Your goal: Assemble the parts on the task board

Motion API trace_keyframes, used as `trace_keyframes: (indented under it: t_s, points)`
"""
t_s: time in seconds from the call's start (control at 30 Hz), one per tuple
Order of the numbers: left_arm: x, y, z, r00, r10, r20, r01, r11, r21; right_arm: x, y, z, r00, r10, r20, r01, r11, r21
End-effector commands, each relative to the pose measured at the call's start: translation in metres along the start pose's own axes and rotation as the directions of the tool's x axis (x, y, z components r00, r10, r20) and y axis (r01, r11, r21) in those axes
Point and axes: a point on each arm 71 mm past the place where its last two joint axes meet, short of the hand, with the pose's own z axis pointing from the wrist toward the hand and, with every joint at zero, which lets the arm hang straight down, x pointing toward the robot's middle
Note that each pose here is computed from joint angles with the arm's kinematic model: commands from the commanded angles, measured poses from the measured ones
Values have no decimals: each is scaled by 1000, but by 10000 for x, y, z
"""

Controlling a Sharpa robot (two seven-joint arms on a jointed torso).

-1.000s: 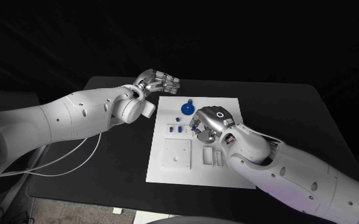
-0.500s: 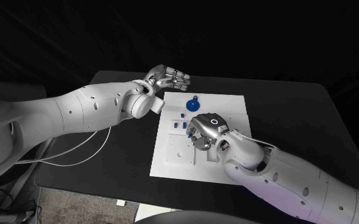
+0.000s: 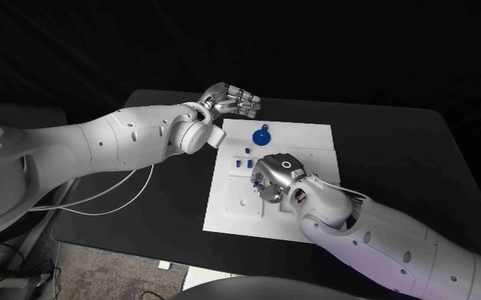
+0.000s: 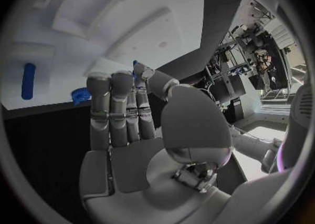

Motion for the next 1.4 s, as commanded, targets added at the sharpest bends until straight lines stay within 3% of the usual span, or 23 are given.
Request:
trace_keyframes:
  t_s: [0.03,0.63,1.4]
  points:
    - [26,-20,10,1000,-13,-15,13,1000,11,26,18,-1,1000,-21,-24,21,1000,-12]
    - [30,-18,13,1000,-13,-18,13,1000,8,107,11,-2,997,-42,-62,41,999,-8]
    - [44,-14,20,1000,-14,-27,14,1000,1,200,46,43,996,-57,-75,57,998,-10]
